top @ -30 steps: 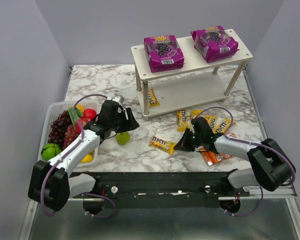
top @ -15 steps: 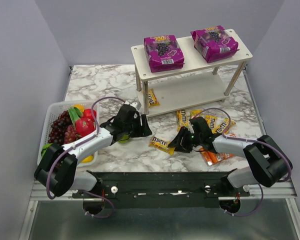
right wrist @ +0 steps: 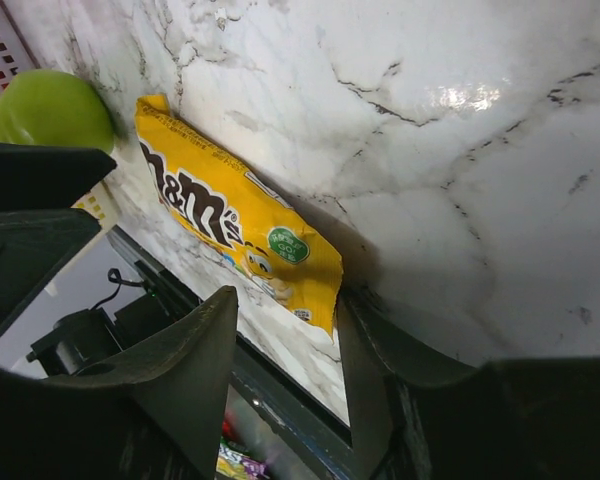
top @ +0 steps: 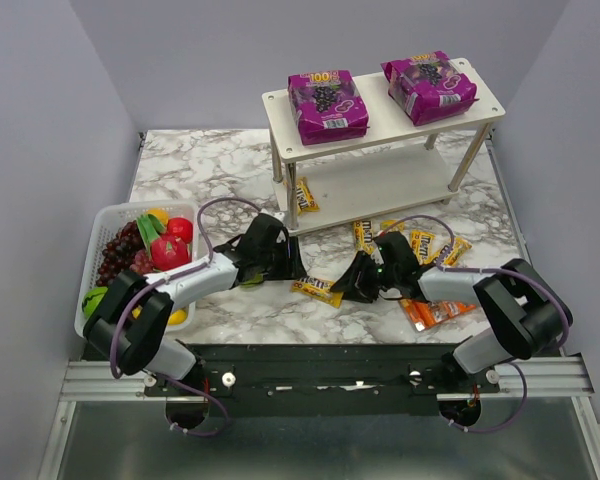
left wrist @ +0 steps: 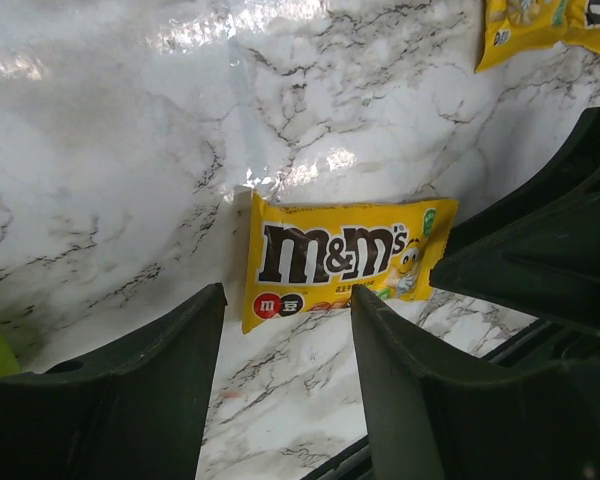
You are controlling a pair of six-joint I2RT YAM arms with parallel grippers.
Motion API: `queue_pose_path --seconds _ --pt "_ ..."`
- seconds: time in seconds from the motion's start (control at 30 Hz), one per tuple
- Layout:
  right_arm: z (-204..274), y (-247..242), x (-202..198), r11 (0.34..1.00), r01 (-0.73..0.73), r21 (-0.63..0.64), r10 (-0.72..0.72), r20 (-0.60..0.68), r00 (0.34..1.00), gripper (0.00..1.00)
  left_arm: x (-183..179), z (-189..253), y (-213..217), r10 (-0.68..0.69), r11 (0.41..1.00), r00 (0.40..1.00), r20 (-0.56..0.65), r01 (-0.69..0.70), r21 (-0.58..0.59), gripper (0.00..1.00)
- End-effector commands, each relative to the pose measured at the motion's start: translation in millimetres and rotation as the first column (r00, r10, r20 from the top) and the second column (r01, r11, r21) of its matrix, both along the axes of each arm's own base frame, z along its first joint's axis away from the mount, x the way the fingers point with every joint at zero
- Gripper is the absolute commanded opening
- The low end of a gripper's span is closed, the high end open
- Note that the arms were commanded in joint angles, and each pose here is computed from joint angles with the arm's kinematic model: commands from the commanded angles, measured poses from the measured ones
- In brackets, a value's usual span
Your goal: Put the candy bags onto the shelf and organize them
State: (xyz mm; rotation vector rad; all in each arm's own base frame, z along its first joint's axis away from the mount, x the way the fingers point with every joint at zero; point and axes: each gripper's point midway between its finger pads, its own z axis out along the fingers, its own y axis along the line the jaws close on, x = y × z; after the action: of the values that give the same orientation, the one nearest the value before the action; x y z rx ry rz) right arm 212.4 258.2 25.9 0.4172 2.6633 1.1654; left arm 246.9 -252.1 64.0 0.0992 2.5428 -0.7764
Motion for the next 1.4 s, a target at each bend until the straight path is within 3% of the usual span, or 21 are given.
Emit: queue_pose_path --seconds 0.0,0.33,0.47,0.57,0.67,0.9,1.07,1.37 --pt "-38 -20 -21 0.992 -0.006 -0.126 -0.005 -0.085 0.996 0.52 3 -3 -10 -0.036 0.999 0.999 0.01 0.036 0.006 0.61" --pt "-42 -16 -17 0.993 0.0 -0.115 -0.01 -0.089 0.996 0.47 0 -23 -4 0.008 0.995 0.998 -0.065 -0.002 0.099 0.45" --pt "-41 -10 -14 0.996 0.005 -0.089 -0.013 -0.083 0.996 0.43 -3 -32 1 0.023 0.99 0.996 -0.086 -0.011 0.137 0.32" --pt "-43 -8 -13 0.997 0.013 -0.078 -0.02 -0.086 0.996 0.38 -7 -36 3 0.021 0.988 0.995 -0.095 -0.006 0.155 0.27" --pt "-43 -7 -12 0.998 0.026 -0.066 -0.032 -0.09 0.995 0.3 -10 -39 5 0.021 0.987 0.995 -0.103 -0.004 0.162 0.26" --pt "-38 -12 -15 0.996 0.053 -0.065 -0.059 -0.081 0.995 0.01 -1 -23 9 0.04 0.985 0.998 -0.041 -0.032 0.172 0.25" --pt "-19 -16 -13 0.995 0.081 -0.052 -0.083 -0.032 0.996 0.01 16 5 17 0.078 0.975 0.996 0.049 -0.086 0.206 0.28" --pt "55 -11 23 0.986 0.166 0.002 -0.165 0.125 0.978 0.01 37 77 25 0.128 0.976 0.962 0.242 -0.166 0.14 0.35"
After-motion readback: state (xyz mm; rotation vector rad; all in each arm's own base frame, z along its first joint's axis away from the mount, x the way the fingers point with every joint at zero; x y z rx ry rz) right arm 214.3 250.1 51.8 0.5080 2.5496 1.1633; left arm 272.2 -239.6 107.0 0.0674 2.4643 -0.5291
